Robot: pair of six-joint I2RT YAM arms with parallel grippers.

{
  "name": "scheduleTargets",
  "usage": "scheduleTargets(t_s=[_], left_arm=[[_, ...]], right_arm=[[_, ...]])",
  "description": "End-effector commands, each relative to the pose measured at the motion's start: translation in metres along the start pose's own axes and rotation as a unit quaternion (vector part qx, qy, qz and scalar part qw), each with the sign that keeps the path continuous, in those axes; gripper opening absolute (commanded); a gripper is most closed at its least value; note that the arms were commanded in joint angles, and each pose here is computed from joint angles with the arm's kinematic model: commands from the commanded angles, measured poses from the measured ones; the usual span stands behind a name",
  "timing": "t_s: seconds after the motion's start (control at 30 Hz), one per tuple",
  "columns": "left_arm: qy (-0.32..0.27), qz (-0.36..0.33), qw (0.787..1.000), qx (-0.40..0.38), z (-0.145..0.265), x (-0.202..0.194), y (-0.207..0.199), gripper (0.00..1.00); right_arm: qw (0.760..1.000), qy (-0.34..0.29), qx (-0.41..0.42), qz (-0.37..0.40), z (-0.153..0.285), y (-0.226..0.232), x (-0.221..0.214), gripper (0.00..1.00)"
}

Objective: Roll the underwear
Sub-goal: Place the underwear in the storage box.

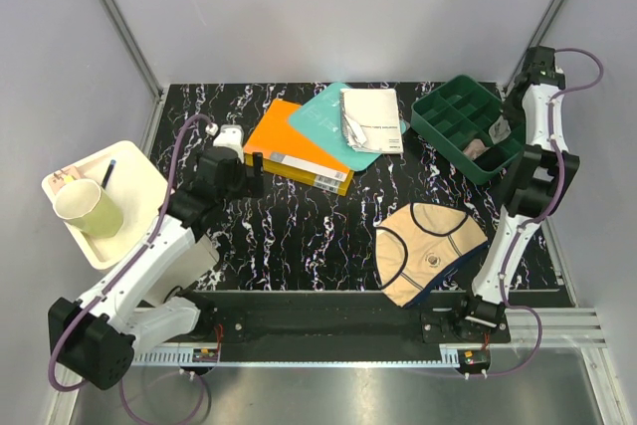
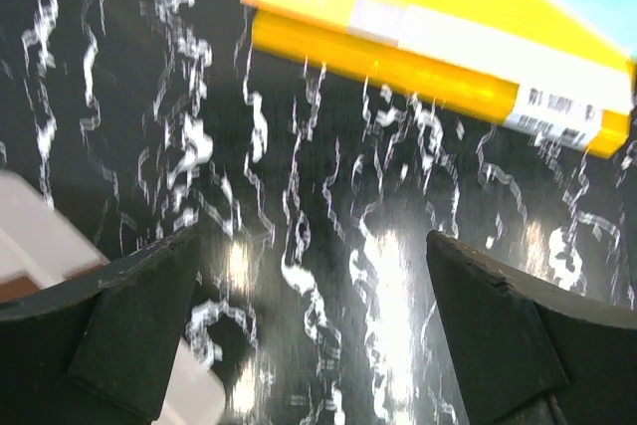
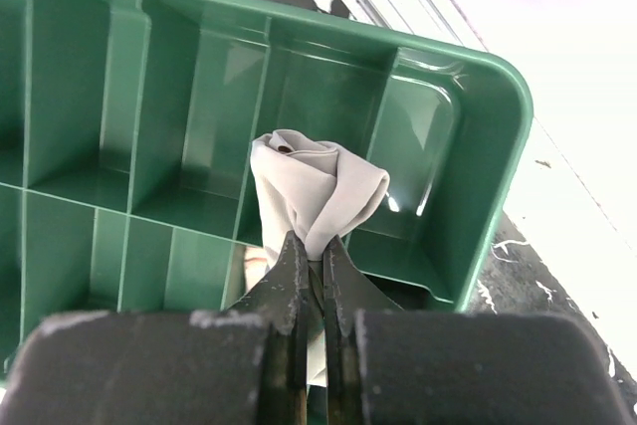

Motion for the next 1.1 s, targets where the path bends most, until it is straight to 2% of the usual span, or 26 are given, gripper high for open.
scheduleTargets(t_s=[0.0,0.3,0.43,1.07], left_arm=[[-0.092,0.002,0.996,0.012,-0.007,0.053,0.006,0.99],[-0.087,-0.006,0.996,0.008,-0.044,0.073,0.002,0.99],[-0.085,-0.01,0.996,0.004,-0.045,0.072,0.001,0.99],[-0.086,-0.001,0.996,-0.002,-0.042,0.068,0.001,0.99]], right_arm=[[1.0,-0.015,0.003,-0.018,0.008,-0.006,0.021,0.0],[0.999,0.014,-0.036,-0.033,-0.03,-0.031,0.019,0.0],[0.998,0.013,-0.058,-0.029,-0.037,-0.04,0.017,0.0],[0.996,0.06,-0.055,0.03,-0.08,-0.049,-0.006,0.0]])
Point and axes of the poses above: each gripper's point midway between its finger pads, its own z axis back along the fingers, its own y axis along the line the jaws close on, x = y × z, the point moved 4 cm from there along z, back along the fingers, and after that the axes turned 14 degrees about -z, right-handed, at the moved point
